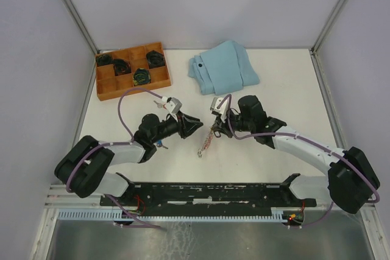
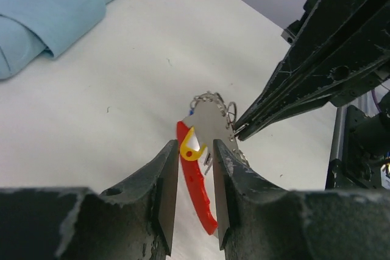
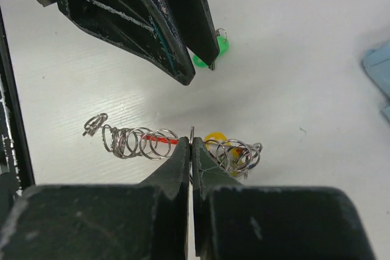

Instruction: Put the keys on the keyring

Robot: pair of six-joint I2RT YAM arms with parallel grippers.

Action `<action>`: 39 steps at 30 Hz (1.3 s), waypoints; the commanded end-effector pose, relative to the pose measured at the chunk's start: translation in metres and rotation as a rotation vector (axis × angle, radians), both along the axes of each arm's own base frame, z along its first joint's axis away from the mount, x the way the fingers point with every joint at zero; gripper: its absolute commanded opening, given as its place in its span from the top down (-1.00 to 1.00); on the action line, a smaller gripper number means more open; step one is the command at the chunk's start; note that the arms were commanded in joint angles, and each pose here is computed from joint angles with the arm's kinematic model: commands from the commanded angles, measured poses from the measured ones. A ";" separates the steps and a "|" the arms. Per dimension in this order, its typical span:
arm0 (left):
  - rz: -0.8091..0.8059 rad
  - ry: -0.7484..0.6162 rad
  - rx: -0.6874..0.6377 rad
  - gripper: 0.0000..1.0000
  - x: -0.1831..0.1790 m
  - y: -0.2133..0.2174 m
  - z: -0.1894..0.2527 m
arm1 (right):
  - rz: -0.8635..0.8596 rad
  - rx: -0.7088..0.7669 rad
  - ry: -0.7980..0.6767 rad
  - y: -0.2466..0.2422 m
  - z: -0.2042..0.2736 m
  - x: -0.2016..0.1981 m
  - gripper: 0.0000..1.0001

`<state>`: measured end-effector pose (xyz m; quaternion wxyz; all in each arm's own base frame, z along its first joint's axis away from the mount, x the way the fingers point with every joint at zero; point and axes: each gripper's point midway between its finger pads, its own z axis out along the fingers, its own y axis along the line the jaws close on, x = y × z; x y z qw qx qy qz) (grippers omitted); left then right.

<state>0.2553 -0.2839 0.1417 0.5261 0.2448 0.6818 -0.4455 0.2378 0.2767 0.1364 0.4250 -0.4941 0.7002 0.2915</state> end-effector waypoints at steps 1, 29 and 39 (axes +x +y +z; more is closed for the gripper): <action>-0.121 -0.205 -0.063 0.27 -0.010 -0.007 0.026 | 0.114 0.032 -0.208 0.014 0.013 0.014 0.99; -0.394 -0.519 0.088 0.27 -0.028 -0.018 -0.014 | 0.343 0.071 -0.263 0.029 0.000 -0.008 0.98; -0.413 -0.519 0.083 0.33 -0.027 -0.022 -0.015 | 0.367 0.082 -0.260 0.030 0.001 -0.013 0.99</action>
